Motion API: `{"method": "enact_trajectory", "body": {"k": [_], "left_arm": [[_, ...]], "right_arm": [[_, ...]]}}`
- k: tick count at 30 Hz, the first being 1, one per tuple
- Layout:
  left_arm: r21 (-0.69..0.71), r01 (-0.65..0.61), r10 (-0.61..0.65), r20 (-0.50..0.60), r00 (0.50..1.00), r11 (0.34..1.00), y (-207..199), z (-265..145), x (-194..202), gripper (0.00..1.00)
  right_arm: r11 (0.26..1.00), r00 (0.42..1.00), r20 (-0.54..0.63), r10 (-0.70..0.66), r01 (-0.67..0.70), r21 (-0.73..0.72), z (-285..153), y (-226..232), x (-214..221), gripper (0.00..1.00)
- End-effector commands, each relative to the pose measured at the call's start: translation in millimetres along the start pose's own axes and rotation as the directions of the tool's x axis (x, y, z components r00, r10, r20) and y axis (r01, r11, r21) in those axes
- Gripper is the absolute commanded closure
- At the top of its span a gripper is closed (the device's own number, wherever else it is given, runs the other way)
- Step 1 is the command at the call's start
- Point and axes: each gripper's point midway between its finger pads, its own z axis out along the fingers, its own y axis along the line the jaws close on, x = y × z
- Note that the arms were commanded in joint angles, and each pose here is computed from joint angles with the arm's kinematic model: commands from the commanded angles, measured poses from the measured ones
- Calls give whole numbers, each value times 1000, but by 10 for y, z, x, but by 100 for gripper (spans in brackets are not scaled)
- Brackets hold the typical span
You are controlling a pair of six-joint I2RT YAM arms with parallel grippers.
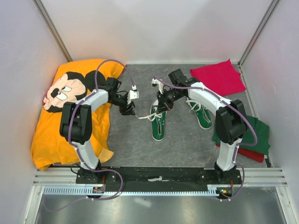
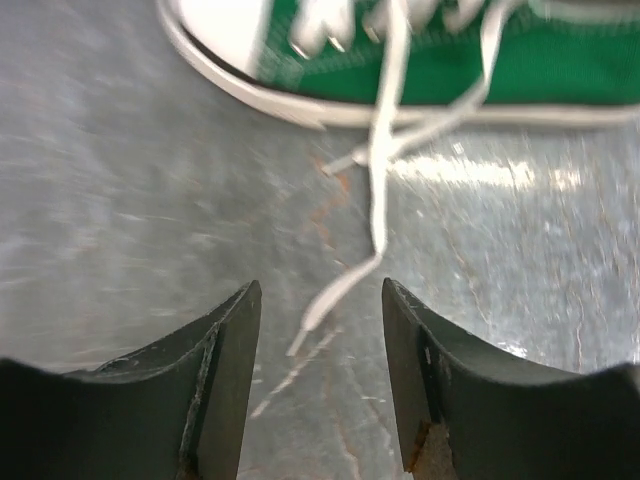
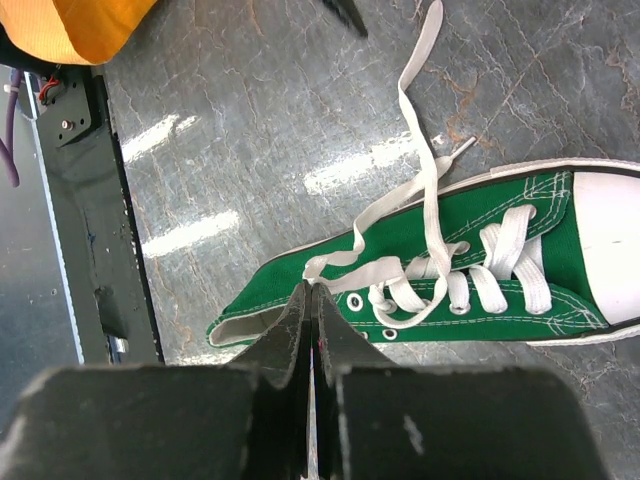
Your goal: Tie the shoes
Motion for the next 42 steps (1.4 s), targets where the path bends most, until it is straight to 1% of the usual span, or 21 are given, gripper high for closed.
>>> {"method": "enact_trajectory", "body": {"k": [1,5,9,12,13,14,16,19,21,24,25,26,30,32,34,37,38,39,40,41,42], "left_arm": [[84,-78,86,-105,991,993,-95,116,246,41],[140,-136,158,-160,974,981,-183,288,338,41],[141,-170,197,-207,958,975,-172,370,424,43],[145,-194,227,-273,935,970,-185,392,540,59],[129,-195,224,-275,935,972,-161,372,548,76],[96,-197,216,-269,939,976,-129,317,491,86],[54,-189,196,-244,950,981,-112,212,464,98],[-8,-154,150,-183,972,988,-118,-26,261,98],[-32,-164,159,-123,980,986,-164,-186,8,98],[14,-136,137,-61,989,991,-401,-326,-212,98],[41,-113,115,-50,992,993,-555,-404,-282,98],[55,-123,126,-39,991,991,-614,-438,-336,98],[120,-74,80,-49,996,990,-922,-515,-375,98],[160,-70,76,-30,997,985,-1085,-547,-443,98],[183,-86,87,3,996,979,-1177,-518,-564,98],[241,-112,91,94,991,964,-1365,-390,-933,98],[265,-78,46,126,991,961,-1436,-355,-1082,98],[250,-115,75,166,983,961,-1389,-273,-1216,98],[276,-132,80,192,978,952,-1478,-173,-1342,98],[290,-63,6,194,981,955,-1509,-97,-1409,98],[243,-113,51,251,967,963,-1380,16,-1557,98]], "right_arm": [[999,999,36,-34,33,26,-68,3,-125,100],[999,999,38,-30,29,40,-68,-21,-130,100],[998,999,34,-28,26,54,-64,-57,-112,100],[998,999,36,-26,24,58,-61,-47,-114,100],[998,999,33,-22,20,67,-60,-66,-88,100],[997,999,35,-26,24,74,-54,-86,-87,100],[996,999,35,-28,25,86,-60,-95,-73,100],[994,999,38,-26,22,111,-71,-125,-67,100],[990,998,49,-30,23,140,-88,-168,-86,100],[980,998,65,-28,15,197,-113,-248,-128,100],[977,997,71,-28,12,213,-129,-275,-145,100],[974,996,82,-27,8,224,-131,-289,-180,100],[968,991,128,-33,0,250,-186,-295,-300,100],[967,989,143,-38,1,253,-199,-292,-344,100],[968,988,148,-36,-2,250,-202,-284,-361,100],[972,989,147,-35,0,234,-178,-268,-342,100],[974,989,145,-38,5,227,-167,-250,-342,100],[975,989,144,-39,6,222,-166,-246,-334,100],[976,989,142,-43,11,217,-156,-244,-328,100],[978,989,142,-46,15,207,-148,-224,-329,100],[980,989,140,-45,17,200,-143,-215,-324,100]]}}
